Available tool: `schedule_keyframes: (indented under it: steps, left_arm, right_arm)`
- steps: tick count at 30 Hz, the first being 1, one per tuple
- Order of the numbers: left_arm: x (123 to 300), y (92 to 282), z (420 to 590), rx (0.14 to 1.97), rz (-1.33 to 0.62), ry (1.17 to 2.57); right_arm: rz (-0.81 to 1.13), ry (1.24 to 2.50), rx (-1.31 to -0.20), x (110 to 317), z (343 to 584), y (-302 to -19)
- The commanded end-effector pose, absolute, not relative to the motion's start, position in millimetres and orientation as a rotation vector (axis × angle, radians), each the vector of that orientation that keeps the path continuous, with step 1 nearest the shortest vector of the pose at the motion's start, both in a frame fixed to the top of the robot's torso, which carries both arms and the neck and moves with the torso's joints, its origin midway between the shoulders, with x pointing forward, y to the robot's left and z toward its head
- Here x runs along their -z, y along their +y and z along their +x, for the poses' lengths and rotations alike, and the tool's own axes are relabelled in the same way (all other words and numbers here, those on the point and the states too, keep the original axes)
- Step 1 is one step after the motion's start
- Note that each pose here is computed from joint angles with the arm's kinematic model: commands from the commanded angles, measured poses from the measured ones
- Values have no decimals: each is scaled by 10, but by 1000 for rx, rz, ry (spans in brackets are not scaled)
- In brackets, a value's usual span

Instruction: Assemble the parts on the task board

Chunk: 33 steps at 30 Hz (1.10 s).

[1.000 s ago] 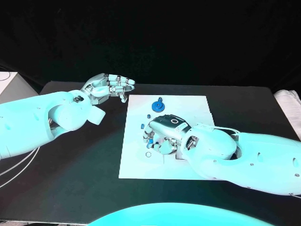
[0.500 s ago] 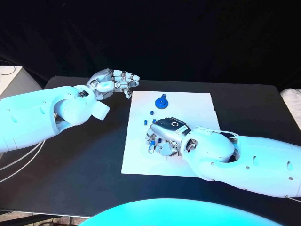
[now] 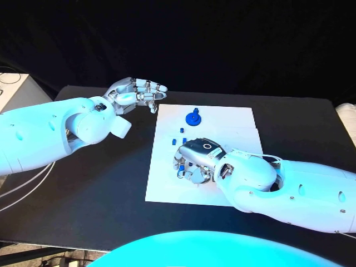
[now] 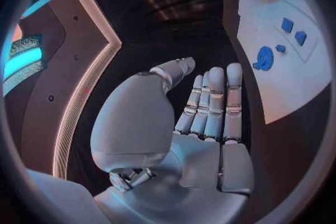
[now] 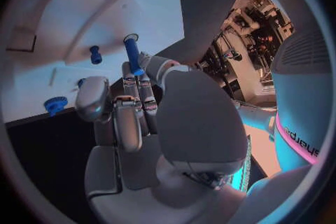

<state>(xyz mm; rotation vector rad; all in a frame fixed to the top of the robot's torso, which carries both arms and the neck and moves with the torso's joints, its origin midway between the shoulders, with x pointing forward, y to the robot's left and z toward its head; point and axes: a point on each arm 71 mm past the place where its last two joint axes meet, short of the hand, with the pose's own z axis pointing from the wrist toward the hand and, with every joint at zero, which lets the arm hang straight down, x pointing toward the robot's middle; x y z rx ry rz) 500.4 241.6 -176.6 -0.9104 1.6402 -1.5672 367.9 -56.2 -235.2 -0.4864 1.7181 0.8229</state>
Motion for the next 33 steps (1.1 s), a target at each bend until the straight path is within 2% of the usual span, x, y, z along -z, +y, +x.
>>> schedule_keyframes:
  steps: [1,33]
  left_arm:
    - [1756,2398,4997,1585,-909,1641]
    - [1762,2408,5001,1583,-911,1647]
  right_arm:
    - [-512,1726,-814,2388,3662,-559]
    - [-495,1700,-815,2384,3629,-591]
